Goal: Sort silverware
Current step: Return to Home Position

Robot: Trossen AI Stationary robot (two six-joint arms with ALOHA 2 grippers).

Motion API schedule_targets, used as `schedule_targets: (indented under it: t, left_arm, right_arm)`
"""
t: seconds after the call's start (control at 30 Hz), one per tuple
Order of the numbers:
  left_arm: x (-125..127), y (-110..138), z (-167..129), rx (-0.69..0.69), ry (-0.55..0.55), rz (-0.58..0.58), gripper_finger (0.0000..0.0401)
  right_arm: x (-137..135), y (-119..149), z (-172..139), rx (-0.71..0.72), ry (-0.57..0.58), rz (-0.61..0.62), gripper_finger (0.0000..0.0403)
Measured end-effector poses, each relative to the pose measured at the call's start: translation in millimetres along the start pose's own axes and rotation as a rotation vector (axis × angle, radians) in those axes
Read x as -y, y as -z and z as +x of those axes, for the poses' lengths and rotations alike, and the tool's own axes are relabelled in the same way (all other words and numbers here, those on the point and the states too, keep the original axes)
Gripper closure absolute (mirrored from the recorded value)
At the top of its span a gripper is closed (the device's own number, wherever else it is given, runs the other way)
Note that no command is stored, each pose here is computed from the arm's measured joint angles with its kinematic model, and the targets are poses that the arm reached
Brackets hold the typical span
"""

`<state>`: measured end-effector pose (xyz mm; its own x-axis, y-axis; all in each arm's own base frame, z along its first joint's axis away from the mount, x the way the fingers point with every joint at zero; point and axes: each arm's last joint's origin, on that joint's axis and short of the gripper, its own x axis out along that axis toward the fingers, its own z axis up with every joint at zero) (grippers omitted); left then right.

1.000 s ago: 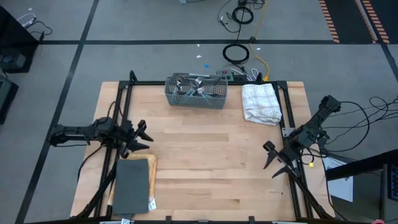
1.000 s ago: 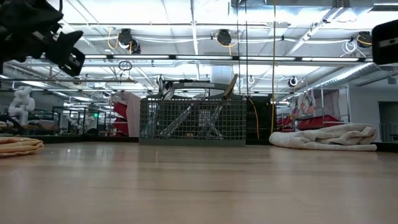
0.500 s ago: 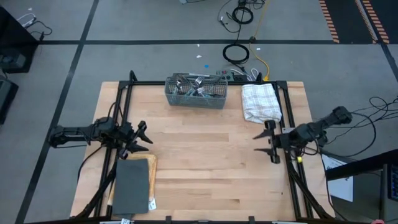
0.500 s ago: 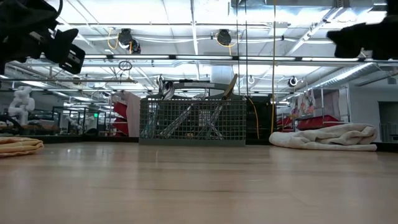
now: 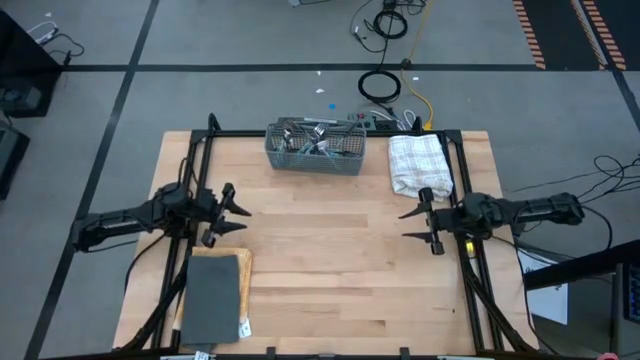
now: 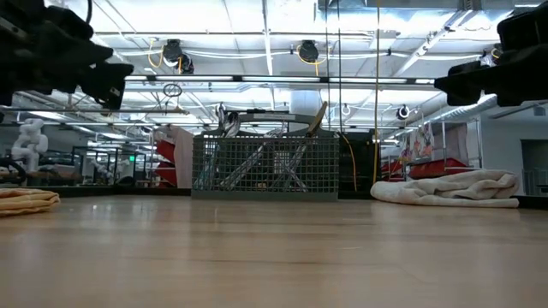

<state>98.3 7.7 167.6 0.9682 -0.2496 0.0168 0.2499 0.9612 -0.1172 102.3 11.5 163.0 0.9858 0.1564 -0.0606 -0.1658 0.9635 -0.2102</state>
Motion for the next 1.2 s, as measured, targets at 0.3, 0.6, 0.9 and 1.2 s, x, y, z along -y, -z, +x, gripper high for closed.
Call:
schedule_targets:
  t: [0.3, 0.6, 0.9, 1.2]
  left_arm:
    - [-9, 1, 0, -0.003, -0.192, -0.001, 0.0228]
    - [-16, 0, -2, 0.03, -0.435, 0.023, 0.0228]
    - [-16, -1, -2, 0.033, -0.434, 0.024, 0.0228]
    - [-16, -1, -2, 0.033, -0.436, 0.024, 0.0228]
  right_arm:
    - [2, 0, 1, 0.006, 0.002, 0.06, 0.0199]
    - [2, 1, 1, -0.009, 0.006, 0.053, 0.0199]
    - [2, 1, 1, -0.01, 0.007, 0.053, 0.0199]
    - [2, 1, 1, -0.01, 0.007, 0.053, 0.0199]
